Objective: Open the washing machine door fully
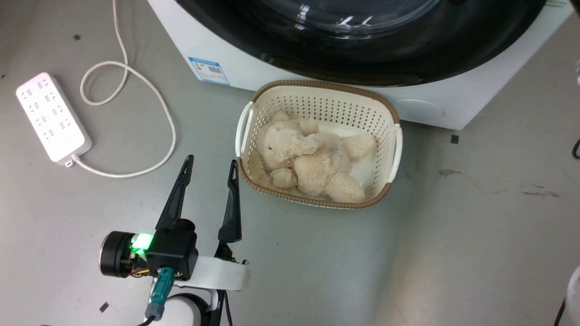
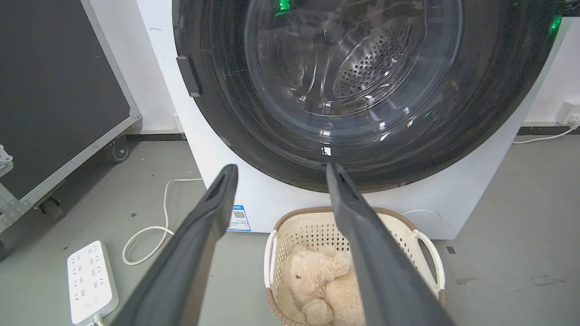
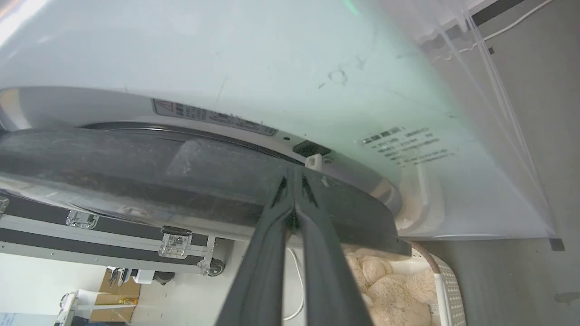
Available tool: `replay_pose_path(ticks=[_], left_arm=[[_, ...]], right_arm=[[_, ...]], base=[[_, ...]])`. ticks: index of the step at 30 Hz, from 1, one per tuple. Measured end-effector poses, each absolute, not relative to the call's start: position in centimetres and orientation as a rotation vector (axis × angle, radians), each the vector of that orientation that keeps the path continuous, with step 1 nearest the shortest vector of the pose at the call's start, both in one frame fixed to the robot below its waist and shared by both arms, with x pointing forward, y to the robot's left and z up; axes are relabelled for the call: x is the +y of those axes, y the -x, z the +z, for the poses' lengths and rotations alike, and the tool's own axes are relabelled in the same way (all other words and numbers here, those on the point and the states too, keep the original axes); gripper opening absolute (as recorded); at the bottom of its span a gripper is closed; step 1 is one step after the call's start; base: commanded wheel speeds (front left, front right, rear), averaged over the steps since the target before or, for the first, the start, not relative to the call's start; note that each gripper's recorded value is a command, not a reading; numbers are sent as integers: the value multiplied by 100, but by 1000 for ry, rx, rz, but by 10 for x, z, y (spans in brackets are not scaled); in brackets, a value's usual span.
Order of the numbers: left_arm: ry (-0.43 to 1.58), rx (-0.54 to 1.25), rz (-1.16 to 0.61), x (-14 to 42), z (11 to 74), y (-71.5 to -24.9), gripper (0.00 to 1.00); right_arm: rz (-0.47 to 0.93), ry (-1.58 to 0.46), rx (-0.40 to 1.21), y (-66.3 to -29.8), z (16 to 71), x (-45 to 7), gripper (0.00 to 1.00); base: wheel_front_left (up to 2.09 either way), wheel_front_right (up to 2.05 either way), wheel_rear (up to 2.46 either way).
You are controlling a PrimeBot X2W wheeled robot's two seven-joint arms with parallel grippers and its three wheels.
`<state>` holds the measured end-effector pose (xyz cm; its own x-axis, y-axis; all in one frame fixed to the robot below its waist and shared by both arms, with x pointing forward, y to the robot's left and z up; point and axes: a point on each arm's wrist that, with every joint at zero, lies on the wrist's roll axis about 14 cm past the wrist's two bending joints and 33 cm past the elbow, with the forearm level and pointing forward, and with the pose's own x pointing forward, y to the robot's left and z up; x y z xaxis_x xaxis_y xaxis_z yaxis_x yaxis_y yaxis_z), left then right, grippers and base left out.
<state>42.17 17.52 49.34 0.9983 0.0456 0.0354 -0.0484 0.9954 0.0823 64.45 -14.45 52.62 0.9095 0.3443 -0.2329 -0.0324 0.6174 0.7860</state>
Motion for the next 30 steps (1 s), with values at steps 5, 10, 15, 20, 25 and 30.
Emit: replay_pose_path(ticks=[5,10,15,20,25,30], left_arm=[[-89,-34,57,177,492,-423,100],[-94,-56,58,176,494,-428,100],[-92,-77,51,173,499,-430,100],[-87,-104,38,167,507,-427,100],[-71,-145,33,164,521,-422,100],[-67,-173,20,160,532,-414,100]], right_arm=[[247,-923,418,-655,524,-136,0],[270,-976,478,-667,518,-129,0],[295,-1033,535,-664,513,-125,0],[326,-1065,588,-652,516,-121,0],[375,-1137,645,-628,518,-114,0],[431,-1194,705,-600,517,-100,0]], base=[[0,0,0],[0,0,0],[0,0,0],[0,0,0],[0,0,0],[0,0,0]])
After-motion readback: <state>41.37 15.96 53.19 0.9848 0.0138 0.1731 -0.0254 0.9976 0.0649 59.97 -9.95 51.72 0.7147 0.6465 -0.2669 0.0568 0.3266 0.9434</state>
